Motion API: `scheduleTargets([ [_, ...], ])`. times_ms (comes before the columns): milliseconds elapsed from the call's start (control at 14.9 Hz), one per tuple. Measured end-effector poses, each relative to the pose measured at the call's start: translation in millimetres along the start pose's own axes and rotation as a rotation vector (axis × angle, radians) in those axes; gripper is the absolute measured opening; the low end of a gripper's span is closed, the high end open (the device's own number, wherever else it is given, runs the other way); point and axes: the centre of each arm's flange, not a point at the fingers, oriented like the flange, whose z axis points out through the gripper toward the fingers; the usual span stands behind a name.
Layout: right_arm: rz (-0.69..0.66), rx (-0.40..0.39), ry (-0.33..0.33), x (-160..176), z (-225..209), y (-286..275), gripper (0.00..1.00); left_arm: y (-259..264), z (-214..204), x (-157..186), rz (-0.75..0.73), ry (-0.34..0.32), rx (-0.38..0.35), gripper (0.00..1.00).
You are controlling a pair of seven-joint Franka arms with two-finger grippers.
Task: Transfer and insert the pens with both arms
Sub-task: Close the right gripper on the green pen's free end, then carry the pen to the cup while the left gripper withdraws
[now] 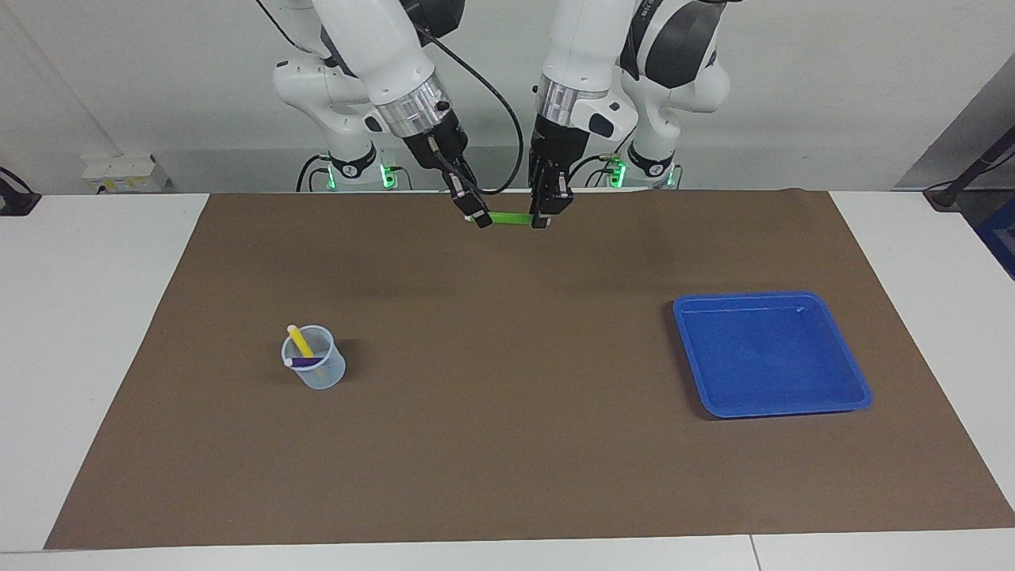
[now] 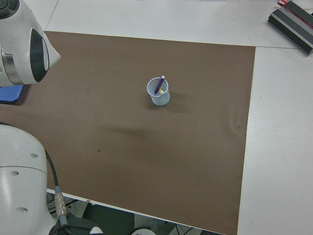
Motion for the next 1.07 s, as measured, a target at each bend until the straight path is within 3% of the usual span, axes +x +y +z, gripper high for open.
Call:
scheduleTargets([
  [201,0.004,0.000,0.002,2.7,0.2,-0.6,0.18,0.4,-0.4,-0.1,0.001,-0.002,-0.003,0.58],
  [470,0.005,-0.006,0.003,3.3,1.1,0.1,0.18,0.5,-0.4,-0.1,0.005,-0.003,-0.003,1.00],
  [805,-0.033,-0.038,0.010,7.0,2.8,2.7,0.18,11.8,-0.8,11.6,0.127,0.005,-0.009,1.00],
  [1074,-0.158,-0.123,0.035,64.3,-5.4,1.0,0.18,41.8,-0.4,49.6,0.215,0.036,-0.001,1.00],
])
